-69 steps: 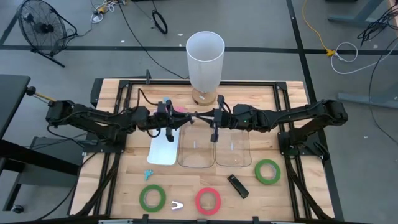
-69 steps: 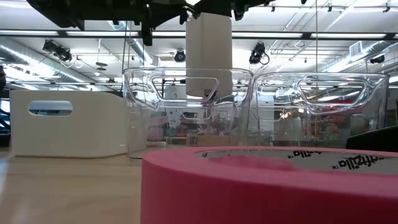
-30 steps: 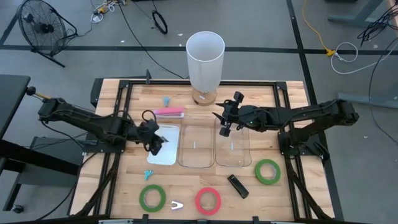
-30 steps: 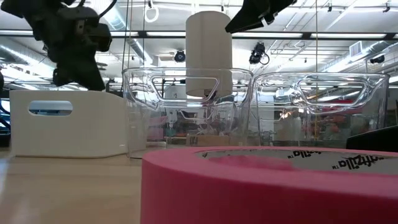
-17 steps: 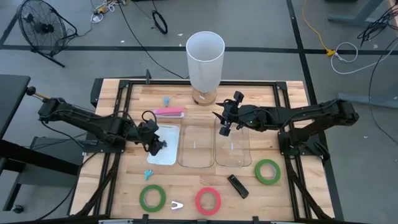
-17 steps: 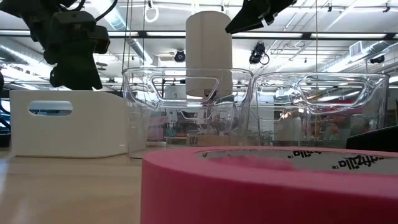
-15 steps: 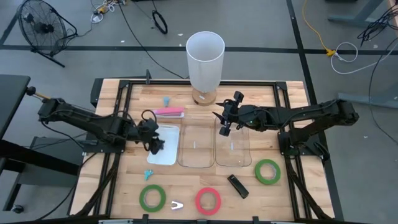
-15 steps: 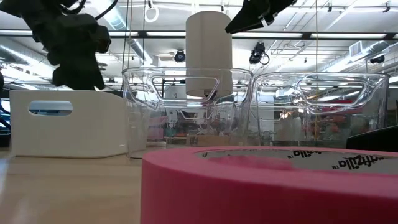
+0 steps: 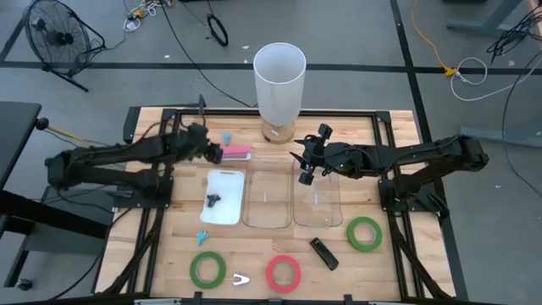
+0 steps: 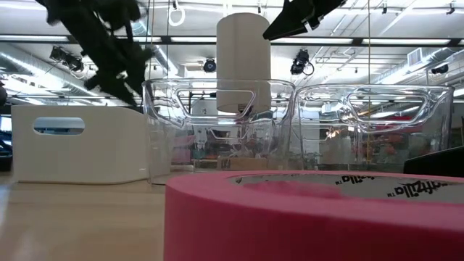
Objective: Pick and place Stapler, Stapler remover, tape
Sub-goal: Put the top blue staple remover into the white bin
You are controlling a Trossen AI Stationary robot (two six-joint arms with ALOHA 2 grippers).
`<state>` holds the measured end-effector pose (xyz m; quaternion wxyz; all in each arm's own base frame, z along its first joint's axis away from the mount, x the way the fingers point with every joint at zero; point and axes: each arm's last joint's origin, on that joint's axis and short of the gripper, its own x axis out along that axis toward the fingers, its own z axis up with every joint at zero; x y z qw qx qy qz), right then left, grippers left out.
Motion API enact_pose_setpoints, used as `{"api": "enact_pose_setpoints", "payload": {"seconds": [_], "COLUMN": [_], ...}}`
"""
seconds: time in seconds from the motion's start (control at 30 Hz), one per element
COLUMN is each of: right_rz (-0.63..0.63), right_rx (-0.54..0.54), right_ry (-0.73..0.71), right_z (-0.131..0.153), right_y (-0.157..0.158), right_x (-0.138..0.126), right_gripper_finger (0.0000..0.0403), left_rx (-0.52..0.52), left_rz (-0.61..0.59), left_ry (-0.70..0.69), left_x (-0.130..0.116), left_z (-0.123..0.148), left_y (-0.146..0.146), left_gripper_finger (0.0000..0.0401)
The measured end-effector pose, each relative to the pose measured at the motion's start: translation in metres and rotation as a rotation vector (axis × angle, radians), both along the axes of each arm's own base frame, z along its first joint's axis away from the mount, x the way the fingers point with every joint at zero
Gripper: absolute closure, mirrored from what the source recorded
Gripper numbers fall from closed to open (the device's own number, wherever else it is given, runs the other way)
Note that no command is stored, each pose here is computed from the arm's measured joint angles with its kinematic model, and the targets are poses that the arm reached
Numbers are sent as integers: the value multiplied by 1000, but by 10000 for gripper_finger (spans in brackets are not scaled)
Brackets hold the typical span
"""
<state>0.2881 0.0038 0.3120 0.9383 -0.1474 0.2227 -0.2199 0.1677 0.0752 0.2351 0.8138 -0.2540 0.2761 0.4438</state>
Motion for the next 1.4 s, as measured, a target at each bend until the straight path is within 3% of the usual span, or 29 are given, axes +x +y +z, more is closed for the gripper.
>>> {"api": "enact_pose_setpoints", "payload": {"seconds": [0.1,0.27,0.47,0.67,1.03,1.4], "right_rz": [3,7,10,23,41,49], "right_rx": [-5,-14,-17,-23,-25,-22], "right_ry": [3,9,11,18,24,24], "right_z": [0,0,0,0,0,0], "right_y": [0,0,0,0,1,1], "right_x": [0,0,0,0,0,0], "right_gripper_finger": [227,227,227,227,227,227], "left_rx": [-60,-110,-182,-228,-225,-250], "left_rz": [23,-36,-19,7,27,28], "left_ry": [-14,-88,-1,45,20,3], "left_x": [-2,6,11,14,17,31], "left_z": [-5,-15,-42,-59,-61,-84], "left_y": [24,55,75,85,87,98], "left_gripper_finger": [183,183,183,183,183,183]}}
